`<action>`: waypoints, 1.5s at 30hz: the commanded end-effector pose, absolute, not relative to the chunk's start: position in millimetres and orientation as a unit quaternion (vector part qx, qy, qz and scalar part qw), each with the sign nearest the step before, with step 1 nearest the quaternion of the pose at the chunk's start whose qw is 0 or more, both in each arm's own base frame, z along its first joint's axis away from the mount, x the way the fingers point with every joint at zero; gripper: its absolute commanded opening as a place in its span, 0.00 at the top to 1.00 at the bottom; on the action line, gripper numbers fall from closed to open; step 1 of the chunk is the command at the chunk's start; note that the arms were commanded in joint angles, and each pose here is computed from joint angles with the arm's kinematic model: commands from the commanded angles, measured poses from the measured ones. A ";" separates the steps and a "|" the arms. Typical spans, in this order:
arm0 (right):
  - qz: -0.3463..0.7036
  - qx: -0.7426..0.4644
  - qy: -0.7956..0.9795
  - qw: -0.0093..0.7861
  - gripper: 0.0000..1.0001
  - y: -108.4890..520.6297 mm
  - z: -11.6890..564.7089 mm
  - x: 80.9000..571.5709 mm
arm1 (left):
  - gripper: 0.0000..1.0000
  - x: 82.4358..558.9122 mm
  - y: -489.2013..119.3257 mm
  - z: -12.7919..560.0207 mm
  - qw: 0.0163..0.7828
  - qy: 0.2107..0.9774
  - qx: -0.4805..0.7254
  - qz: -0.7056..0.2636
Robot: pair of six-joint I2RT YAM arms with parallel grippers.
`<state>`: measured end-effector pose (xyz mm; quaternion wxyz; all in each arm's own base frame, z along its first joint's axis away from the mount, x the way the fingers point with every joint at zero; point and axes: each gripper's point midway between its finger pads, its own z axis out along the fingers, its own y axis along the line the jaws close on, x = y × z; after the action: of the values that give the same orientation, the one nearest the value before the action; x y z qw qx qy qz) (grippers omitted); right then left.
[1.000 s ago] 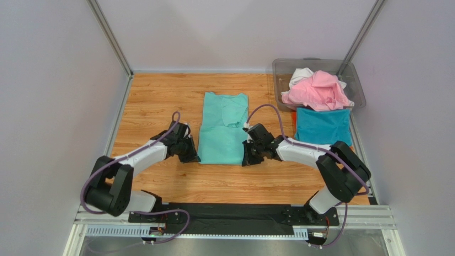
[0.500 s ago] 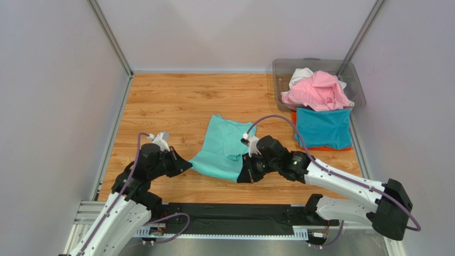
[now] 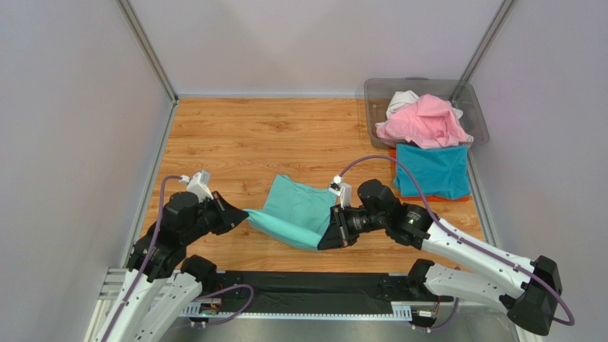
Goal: Fold and stack the t-shirts
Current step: Fold the tshirt
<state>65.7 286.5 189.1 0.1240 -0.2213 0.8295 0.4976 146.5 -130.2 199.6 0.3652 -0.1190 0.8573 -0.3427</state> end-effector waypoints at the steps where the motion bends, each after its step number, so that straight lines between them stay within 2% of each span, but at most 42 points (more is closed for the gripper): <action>1: 0.500 -0.195 0.837 0.108 1.00 282.3 186.7 73.5 | 1.00 165.9 -122.5 210.6 0.391 0.854 -0.139 -0.314; 8: 0.485 -0.163 0.846 0.152 0.99 272.4 184.8 120.3 | 1.00 204.8 -137.1 206.5 0.387 0.862 -0.133 -0.298; 13: 0.475 -0.146 0.854 0.151 0.99 268.8 177.6 141.9 | 1.00 233.6 -142.8 206.4 0.387 0.870 -0.133 -0.275; 22: 0.432 -0.080 0.873 0.209 0.99 261.6 166.7 215.9 | 1.00 284.9 -157.4 177.8 0.348 0.900 -0.135 -0.224; 34: 0.361 -0.010 0.910 0.206 0.99 250.9 112.1 281.9 | 1.00 346.3 -183.2 126.3 0.278 0.934 -0.120 -0.190; 43: 0.326 0.020 0.923 0.201 0.97 238.8 84.7 308.4 | 1.00 374.2 -201.0 94.9 0.238 0.946 -0.102 -0.194; 45: 0.322 0.024 0.925 0.200 0.91 238.0 80.3 314.2 | 0.92 380.1 -206.0 94.1 0.235 0.946 -0.097 -0.200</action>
<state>287.1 238.9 72.9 0.1607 0.0271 0.9307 0.3275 360.5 -196.7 81.2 0.2135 -0.1175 0.9534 -0.1779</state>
